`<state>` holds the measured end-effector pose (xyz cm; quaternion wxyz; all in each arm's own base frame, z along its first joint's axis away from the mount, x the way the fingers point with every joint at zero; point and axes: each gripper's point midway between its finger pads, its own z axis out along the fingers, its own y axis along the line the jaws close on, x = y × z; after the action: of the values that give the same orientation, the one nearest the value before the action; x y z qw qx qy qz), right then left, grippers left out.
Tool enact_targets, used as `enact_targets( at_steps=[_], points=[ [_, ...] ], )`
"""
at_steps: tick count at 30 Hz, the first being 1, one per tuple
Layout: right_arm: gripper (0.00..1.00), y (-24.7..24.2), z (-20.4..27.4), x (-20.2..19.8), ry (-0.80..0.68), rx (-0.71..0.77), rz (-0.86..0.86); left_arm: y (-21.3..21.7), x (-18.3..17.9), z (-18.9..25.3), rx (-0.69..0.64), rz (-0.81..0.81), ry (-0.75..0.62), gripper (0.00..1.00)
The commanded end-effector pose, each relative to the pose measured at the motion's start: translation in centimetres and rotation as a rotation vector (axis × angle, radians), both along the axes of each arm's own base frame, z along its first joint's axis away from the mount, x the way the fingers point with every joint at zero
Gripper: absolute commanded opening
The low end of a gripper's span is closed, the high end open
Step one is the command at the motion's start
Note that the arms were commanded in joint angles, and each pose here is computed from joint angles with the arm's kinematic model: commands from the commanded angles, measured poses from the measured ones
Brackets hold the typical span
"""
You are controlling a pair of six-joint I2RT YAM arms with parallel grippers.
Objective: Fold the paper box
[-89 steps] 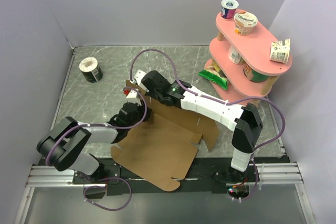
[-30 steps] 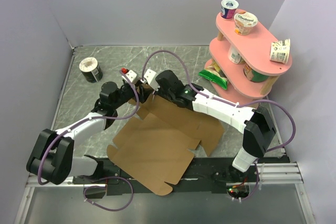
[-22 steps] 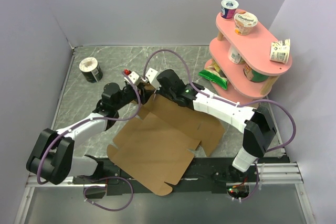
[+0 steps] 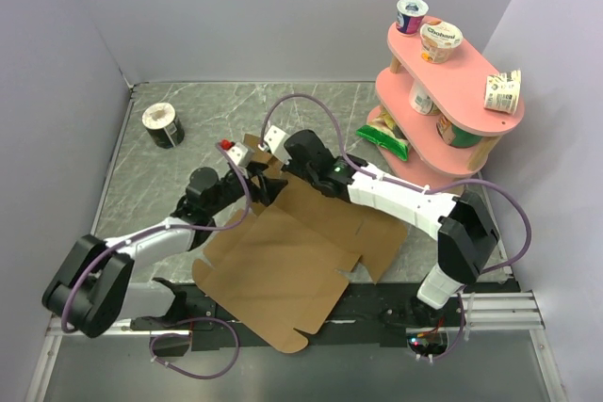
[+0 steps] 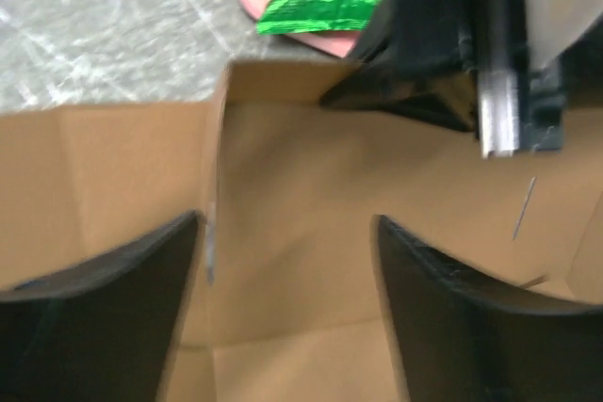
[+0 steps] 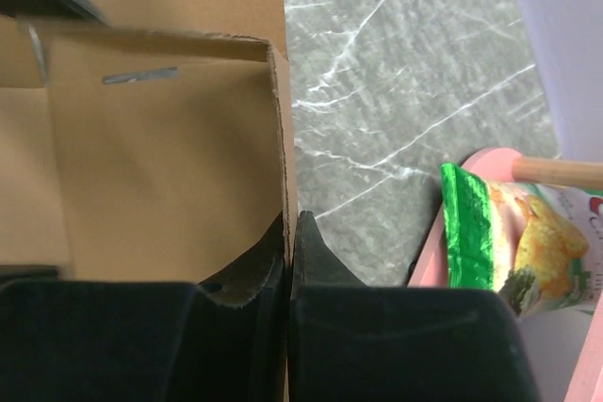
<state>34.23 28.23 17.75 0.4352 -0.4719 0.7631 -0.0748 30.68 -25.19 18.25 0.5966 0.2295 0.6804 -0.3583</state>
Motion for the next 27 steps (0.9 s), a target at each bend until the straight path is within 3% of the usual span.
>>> enact_targets(
  at_steps=[1, 4, 14, 21, 27],
  points=[
    [0.0, 1.4, 2.7, 0.4, -0.121, 0.1, 0.038, 2.3, 0.2, 1.3, -0.064, 0.068, 0.022, 0.89],
    [0.0, 1.1, 3.6, 1.0, -0.2, 0.084, 0.059, 4.8, 1.0, 1.5, -0.082, 0.17, 0.033, 0.95],
    [0.0, 0.6, 6.9, 5.3, -0.406, -0.109, 0.123, 12.0, 3.3, 0.3, -0.188, 0.543, 0.133, 0.99],
    [0.0, 2.8, 7.8, 7.7, -0.501, -0.213, 0.161, 13.0, 2.7, -1.2, -0.283, 0.581, 0.209, 0.97],
    [0.0, 4.3, 5.6, 6.6, -0.609, -0.302, 0.165, 14.4, 2.7, -1.9, -0.313, 0.607, 0.207, 0.98]
  ],
)
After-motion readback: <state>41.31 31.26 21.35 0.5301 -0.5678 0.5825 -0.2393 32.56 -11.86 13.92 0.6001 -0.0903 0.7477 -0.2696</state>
